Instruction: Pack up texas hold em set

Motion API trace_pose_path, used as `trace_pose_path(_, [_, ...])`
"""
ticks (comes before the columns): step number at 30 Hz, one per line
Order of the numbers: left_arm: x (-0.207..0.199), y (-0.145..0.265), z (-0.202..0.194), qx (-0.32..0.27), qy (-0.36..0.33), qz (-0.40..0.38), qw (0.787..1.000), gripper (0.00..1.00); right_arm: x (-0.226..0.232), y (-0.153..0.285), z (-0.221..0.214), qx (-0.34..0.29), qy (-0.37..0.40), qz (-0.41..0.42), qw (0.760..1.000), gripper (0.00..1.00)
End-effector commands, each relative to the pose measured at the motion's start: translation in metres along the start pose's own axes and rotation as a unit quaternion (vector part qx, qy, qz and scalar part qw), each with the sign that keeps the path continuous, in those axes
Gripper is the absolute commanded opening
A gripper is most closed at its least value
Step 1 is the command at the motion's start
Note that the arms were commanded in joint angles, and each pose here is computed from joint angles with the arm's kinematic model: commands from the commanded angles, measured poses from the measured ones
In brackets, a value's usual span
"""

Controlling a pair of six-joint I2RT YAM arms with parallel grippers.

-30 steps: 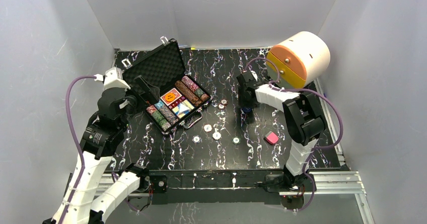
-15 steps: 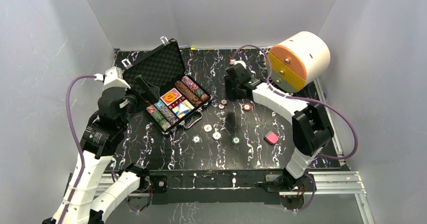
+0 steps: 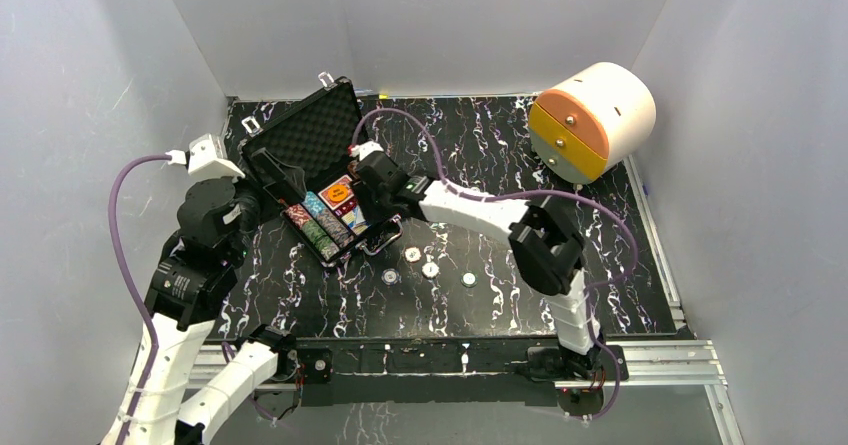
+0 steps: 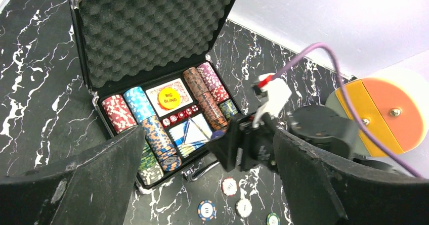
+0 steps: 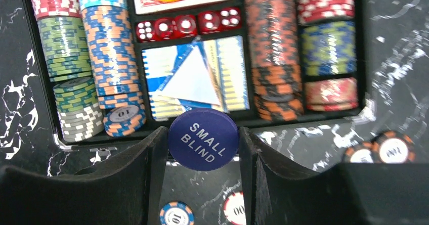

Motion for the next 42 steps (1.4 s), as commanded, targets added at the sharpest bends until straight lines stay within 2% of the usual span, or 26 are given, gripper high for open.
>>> trace_pose_path(1, [0.000,0.005,0.012,-0.016,0.006,0.005,1.000,0.98,0.028,-0.010,0.015,-0.012,0.034,0.033,0.999,0.53])
trace_pose_path(11, [0.001,0.003,0.003,0.002,0.006,0.005,1.000,0.98,0.037,-0.047,0.015,-0.003,0.045,0.016,0.999,0.54])
trace_pose_path(20, [0.003,0.002,-0.001,0.005,0.006,0.010,1.000,0.98,0.032,-0.054,0.006,0.018,0.053,0.002,0.998,0.56])
trace_pose_path(24, [0.003,0.002,-0.002,0.007,0.006,0.011,1.000,0.98,0.030,-0.052,0.006,0.019,0.058,-0.001,0.998,0.59])
trace_pose_path(26, [0.003,0.002,-0.002,0.006,0.006,0.010,1.000,0.98,0.030,-0.049,0.008,0.018,0.061,-0.001,0.998,0.65])
trace_pose_path(29, [0.002,0.003,0.000,0.005,0.004,0.009,1.000,0.98,0.039,-0.030,0.028,-0.005,0.051,0.013,0.999,0.73])
trace_pose_path(31, [0.000,0.003,0.000,0.011,0.001,0.002,1.000,0.98,0.042,0.001,0.050,-0.040,0.030,0.016,0.999,0.75])
trace_pose_path(33, [-0.001,0.007,-0.001,0.016,0.003,-0.005,1.000,0.98,0.031,0.027,0.054,-0.053,0.000,0.004,0.999,0.76])
trace_pose_path(36, [-0.001,0.015,-0.009,0.038,0.009,-0.015,0.999,0.98,-0.016,0.073,0.017,-0.043,-0.063,-0.032,0.997,0.84])
trace_pose_path(38, [-0.004,0.018,-0.013,0.050,0.011,-0.027,0.998,0.98,-0.027,0.095,0.006,-0.042,-0.075,-0.034,0.996,0.87])
trace_pose_path(42, [-0.010,0.020,-0.027,0.077,0.014,-0.060,0.995,0.98,-0.055,0.108,-0.042,0.009,-0.080,-0.062,0.995,0.88])
Point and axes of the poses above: each gripper's point midway between its finger pads, its own y axis back along the fingers, its own x axis along the line the jaws close on, z = x × y, the point moved 4 cm from there along y, back along the fingers, and after that the axes turned 11 degrees about -y, right-handed, at the moved point
